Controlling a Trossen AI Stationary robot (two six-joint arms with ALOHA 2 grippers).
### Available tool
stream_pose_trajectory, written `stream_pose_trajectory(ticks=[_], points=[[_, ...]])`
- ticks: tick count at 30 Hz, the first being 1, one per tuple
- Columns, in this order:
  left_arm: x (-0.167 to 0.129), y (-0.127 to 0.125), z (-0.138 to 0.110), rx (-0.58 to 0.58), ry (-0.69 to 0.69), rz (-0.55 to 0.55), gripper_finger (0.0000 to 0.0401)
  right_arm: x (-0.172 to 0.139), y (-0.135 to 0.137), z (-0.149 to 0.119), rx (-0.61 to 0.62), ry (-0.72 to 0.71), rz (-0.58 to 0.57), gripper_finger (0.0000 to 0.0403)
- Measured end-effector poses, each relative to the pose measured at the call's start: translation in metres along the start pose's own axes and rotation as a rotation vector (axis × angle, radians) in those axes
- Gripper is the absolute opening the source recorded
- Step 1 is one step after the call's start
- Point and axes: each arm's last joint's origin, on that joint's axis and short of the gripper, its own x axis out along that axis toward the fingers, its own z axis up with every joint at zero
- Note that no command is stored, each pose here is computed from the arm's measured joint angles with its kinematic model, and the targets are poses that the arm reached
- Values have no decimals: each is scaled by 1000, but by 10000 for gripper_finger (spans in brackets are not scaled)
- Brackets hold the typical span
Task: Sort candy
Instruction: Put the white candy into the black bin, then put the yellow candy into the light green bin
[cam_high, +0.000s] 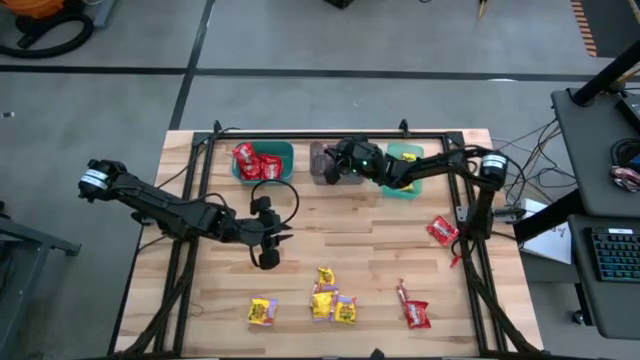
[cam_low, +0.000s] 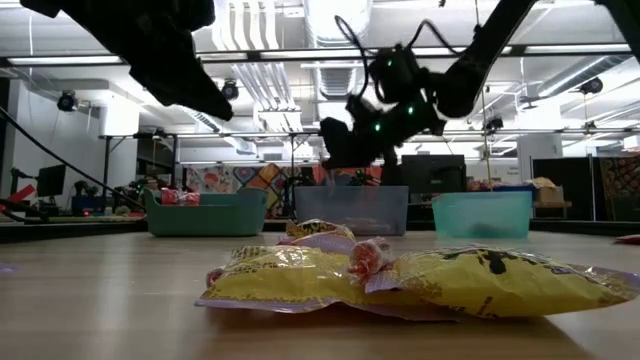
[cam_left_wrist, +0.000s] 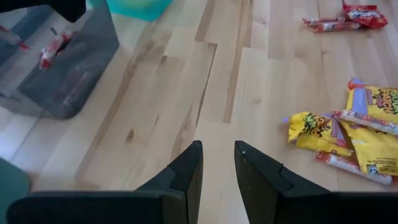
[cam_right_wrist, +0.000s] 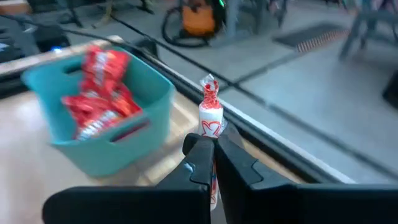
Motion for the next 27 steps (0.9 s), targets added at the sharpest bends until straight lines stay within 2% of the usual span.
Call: stream_pose_trajectory(ticks=[4,9,14,18,22,27], points=[[0,1,-3,-15,22,8,78,4,-2,-6,33,25,22,20],[1,1,-3,-16,25,9,78,2,-3,-9,33,77,16,68],[1,1,-5,-27,47,9,78,-7,-4,2,38,97,13,122],[0,2,-10,-82,95,14,78,-21,-1,18,35,91,30,154],[-1,2,-17,-131,185,-28,78,-44,11,40,33,82,158,171],[-4,-3,-25,-157,310,-125,78,-80,30,55,32,161,351,171]])
